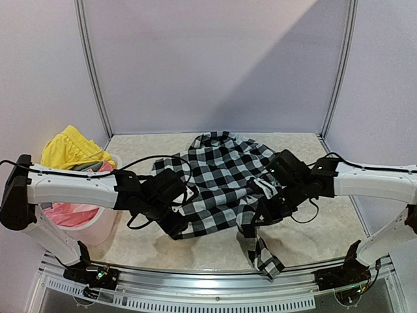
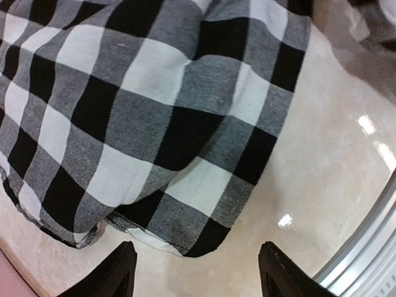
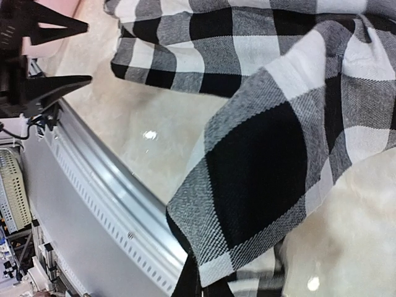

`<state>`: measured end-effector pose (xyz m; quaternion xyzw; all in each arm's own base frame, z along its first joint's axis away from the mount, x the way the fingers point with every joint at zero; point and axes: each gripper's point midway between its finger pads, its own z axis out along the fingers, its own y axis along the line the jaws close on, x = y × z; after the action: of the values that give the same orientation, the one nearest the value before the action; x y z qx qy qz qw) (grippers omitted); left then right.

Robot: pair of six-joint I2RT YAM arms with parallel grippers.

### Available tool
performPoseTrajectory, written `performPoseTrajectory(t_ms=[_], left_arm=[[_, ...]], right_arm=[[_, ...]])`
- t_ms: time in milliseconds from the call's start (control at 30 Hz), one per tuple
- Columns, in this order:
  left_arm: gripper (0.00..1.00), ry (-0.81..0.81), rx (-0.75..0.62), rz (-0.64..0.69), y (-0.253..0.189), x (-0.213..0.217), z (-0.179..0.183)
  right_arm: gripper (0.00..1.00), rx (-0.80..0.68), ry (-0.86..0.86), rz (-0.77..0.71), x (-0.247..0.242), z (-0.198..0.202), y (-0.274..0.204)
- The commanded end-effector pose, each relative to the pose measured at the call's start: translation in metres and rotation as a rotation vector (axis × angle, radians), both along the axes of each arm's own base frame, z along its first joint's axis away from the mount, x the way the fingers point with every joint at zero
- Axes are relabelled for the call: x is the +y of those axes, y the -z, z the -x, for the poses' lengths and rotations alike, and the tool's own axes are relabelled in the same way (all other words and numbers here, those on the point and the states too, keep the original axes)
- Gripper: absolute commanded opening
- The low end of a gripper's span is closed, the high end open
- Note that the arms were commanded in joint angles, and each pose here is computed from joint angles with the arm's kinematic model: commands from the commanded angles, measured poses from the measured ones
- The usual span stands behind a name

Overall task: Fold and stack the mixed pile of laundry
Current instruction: Pick up the crumpled shirt from the center of the board.

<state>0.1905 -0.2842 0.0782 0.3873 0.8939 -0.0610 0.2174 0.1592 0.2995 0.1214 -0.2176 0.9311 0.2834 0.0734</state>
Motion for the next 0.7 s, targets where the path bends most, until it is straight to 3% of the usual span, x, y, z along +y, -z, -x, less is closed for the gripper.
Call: performPoseTrajectory(t_ms=[0,233,500,567,667], left_arm=[[0.68,0.202,0.032,-0.078,0.009,-0.010,0.022],[0.67,0.245,0.094,-0.236,0.040,-0.010,0.024],[0.64,0.199,0.103,-0.381,0.067,0.009,0.018],[0.60,0.190,0.092,-0.409,0.072,0.012,0.015],[0.45,0.183,0.065,-0.442,0.075,0.015,0.009]], right_arm=[[0.00,0.066,0.059,0.104,-0.046,0.028,-0.004],[0.00,0.023,0.163,0.143,-0.089,0.040,-0.024],[0.00,0.126,0.273,0.191,-0.122,0.067,-0.020],[0.00,0.137,0.288,0.182,-0.128,0.073,-0.025],[0.00,0.160,0.281,0.154,-0.132,0.082,-0.034]])
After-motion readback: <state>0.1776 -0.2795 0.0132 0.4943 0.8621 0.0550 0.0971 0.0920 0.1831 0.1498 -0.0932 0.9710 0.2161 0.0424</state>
